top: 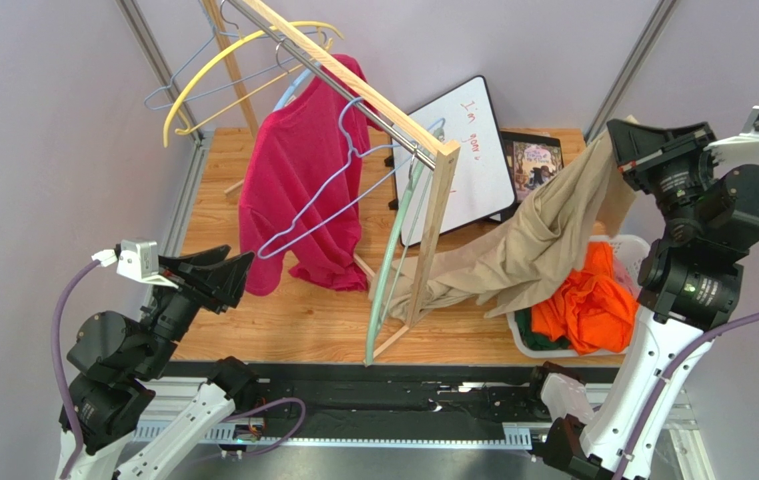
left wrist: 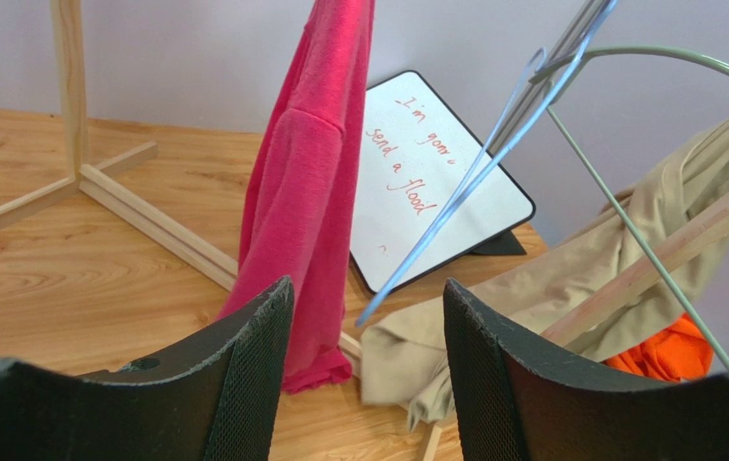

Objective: Remove the t-shirt from the hanger
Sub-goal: Place the tshirt into the basket

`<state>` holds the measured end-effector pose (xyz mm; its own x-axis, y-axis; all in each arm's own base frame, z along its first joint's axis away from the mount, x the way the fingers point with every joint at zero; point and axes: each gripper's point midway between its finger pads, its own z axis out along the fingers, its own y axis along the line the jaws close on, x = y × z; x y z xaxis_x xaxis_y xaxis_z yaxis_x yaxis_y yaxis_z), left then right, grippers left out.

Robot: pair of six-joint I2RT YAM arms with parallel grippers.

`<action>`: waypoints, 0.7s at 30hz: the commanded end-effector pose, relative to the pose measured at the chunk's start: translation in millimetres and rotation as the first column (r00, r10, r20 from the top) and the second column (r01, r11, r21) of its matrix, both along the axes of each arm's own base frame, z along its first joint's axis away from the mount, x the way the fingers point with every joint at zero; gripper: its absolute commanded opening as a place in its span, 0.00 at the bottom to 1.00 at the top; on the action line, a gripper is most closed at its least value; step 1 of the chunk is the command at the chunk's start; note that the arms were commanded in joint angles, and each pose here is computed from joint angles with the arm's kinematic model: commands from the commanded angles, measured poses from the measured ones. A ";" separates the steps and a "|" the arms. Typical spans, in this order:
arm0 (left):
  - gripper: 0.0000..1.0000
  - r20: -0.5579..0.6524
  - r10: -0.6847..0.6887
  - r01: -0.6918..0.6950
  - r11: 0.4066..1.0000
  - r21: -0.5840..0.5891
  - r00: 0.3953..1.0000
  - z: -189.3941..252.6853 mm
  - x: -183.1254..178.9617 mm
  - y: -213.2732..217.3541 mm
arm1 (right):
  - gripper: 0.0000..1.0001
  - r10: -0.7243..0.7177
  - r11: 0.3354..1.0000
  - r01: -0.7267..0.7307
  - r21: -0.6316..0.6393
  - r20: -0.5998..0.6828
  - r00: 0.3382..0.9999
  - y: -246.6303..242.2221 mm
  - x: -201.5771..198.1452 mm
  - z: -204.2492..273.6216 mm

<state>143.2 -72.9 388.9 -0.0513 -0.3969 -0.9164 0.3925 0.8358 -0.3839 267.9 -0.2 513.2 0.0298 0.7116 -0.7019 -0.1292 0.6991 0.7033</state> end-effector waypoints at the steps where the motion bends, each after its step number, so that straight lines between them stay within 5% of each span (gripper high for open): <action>1: 0.63 0.012 -0.022 0.022 0.999 0.035 1.000 0.0 1.1 -4.5 | 0.00 -0.010 0.998 0.019 -0.057 0.155 0.988 11.8 -33.9 76.4; 8: 0.63 0.008 -0.045 0.044 0.998 0.041 0.999 -1.0 -3.4 -6.3 | 0.00 -0.070 0.990 0.107 -0.090 0.337 0.939 2.1 -49.9 179.8; 14: 0.63 0.006 -0.041 0.041 0.998 0.051 0.999 -3.2 -8.4 -2.1 | 0.00 -0.103 0.990 0.131 -0.046 0.392 0.914 -20.7 -35.5 202.7; 21: 0.63 0.000 -0.056 0.055 0.995 0.088 0.998 -0.4 -4.6 -6.8 | 0.00 -0.211 0.969 0.247 -0.011 0.484 0.849 -41.9 -65.2 230.7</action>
<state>139.0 -77.3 378.4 -0.0842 -0.3431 -0.9355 0.4169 0.8406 -0.3458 228.6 -51.9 711.9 0.4562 0.5920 -0.6644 -0.1893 0.7940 0.5776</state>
